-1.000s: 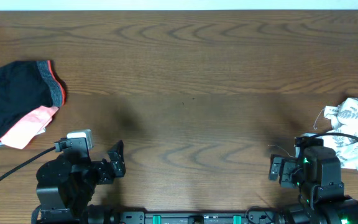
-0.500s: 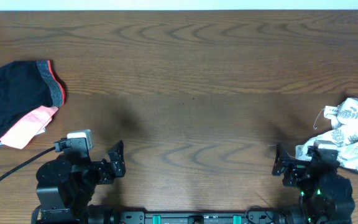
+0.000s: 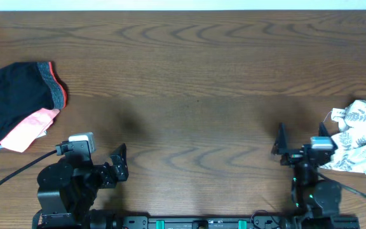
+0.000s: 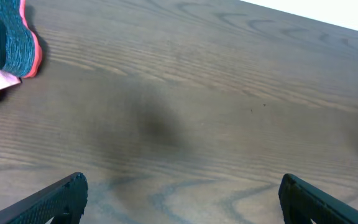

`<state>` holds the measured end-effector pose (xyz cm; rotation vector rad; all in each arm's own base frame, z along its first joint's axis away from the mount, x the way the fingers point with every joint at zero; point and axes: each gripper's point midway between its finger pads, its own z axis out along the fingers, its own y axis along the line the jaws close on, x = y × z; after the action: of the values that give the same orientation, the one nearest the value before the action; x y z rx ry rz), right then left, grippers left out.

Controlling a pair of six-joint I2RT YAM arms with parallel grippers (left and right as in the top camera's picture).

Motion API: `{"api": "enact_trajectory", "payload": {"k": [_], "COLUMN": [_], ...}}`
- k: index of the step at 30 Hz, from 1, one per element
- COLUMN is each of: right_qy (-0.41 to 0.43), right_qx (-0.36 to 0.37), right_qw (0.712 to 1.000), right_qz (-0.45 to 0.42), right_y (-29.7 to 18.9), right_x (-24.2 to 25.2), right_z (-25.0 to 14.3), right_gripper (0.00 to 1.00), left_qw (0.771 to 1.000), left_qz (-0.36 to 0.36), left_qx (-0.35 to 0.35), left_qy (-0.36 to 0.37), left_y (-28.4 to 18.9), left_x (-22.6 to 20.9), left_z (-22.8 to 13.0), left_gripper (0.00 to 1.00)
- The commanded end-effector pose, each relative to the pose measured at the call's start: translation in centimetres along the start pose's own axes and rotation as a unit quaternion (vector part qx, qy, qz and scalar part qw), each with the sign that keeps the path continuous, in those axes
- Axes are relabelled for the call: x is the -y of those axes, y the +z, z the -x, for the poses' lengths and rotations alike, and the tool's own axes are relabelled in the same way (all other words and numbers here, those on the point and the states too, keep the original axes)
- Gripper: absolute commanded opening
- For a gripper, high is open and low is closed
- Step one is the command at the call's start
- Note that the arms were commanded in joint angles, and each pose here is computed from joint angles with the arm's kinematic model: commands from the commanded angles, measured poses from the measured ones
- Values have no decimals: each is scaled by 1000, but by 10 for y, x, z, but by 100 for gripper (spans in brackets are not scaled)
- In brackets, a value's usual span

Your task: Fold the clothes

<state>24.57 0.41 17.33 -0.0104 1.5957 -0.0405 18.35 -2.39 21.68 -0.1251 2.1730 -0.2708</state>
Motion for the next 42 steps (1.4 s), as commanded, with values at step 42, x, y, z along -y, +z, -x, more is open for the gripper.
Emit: {"api": "enact_trajectory", "payload": {"k": [42], "right_qy": [-21], "right_qx": [-19], "right_qw": [1000], "right_qz": [0], "right_y": [1], "right_x": [1], "right_z": [-14], "right_gripper": [99], "left_qw": [998], "left_qz": [40], "left_qx": [36], "left_qy": [30], "left_y": [27], "left_x": [-27], "left_z": [-44], "left_gripper": [98]}}
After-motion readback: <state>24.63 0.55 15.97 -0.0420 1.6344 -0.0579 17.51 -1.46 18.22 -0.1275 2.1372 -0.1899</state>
